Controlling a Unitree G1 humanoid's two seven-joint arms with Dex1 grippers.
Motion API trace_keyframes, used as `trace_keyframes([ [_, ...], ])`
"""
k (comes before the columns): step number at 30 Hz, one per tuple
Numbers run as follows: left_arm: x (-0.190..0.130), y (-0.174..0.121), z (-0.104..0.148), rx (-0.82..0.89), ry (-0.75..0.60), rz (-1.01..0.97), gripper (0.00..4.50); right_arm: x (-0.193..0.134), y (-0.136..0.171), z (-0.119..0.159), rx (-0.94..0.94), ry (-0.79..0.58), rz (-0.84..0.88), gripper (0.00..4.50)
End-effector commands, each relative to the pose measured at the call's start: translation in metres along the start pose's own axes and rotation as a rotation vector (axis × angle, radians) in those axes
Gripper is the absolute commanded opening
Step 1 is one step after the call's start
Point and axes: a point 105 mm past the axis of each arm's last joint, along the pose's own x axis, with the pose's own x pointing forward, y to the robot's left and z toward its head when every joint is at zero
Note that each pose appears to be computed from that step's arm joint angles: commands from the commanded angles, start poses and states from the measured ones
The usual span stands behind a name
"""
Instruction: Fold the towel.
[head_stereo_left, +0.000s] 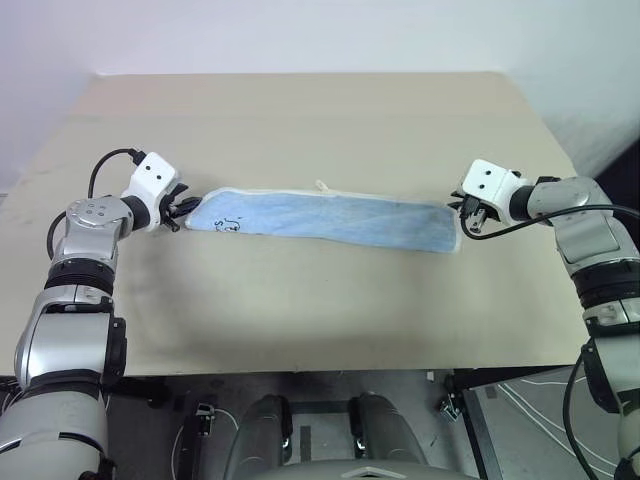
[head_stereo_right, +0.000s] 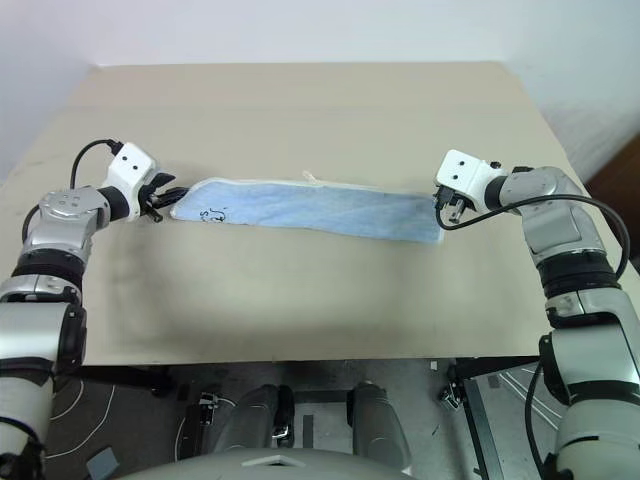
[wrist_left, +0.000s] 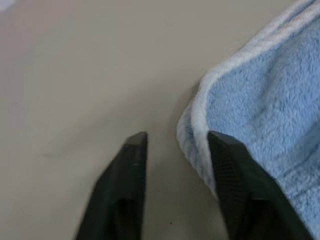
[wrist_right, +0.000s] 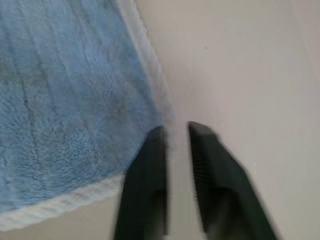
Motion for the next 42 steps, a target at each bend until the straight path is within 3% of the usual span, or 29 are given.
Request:
trace_keyframes([
  [1,-0.004,0.015,0.021,-0.019,-0.090,0.064,3.32,-0.017,-0.012,0.009,-0.010,-0.040,-0.054,2.26],
  [2,-0.005,0.017,0.022,-0.032,-0.097,0.076,3.64,-0.019,-0.013,0.010,-0.007,-0.047,-0.067,2.60],
  [7,-0.008,0.023,0.020,-0.054,-0.108,0.119,3.65,-0.034,-0.023,0.011,-0.006,-0.055,-0.169,4.20],
  [12,-0.027,0.048,0.024,-0.141,-0.179,0.251,3.65,-0.063,-0.032,0.007,0.182,-0.105,-0.285,4.20],
  [15,-0.042,0.056,0.022,-0.166,-0.229,0.286,3.65,-0.070,0.004,0.003,0.540,-0.184,-0.191,4.36],
  [20,-0.045,0.030,0.032,-0.164,-0.310,0.131,3.65,-0.072,0.042,-0.002,1.008,-0.219,-0.103,4.36],
  [25,-0.039,-0.020,0.048,-0.166,-0.362,-0.132,3.65,-0.059,0.085,0.010,1.441,-0.276,0.066,4.36],
  [31,-0.034,-0.050,0.060,-0.166,-0.380,-0.262,3.65,-0.039,0.109,0.009,1.660,-0.282,0.058,4.36],
  [37,-0.027,-0.071,0.072,-0.171,-0.403,-0.326,3.65,-0.019,0.094,0.007,1.893,-0.292,-0.024,4.36],
  [42,-0.025,-0.080,0.078,-0.177,-0.413,-0.348,3.65,-0.009,0.083,0.013,1.965,-0.281,-0.038,4.36],
])
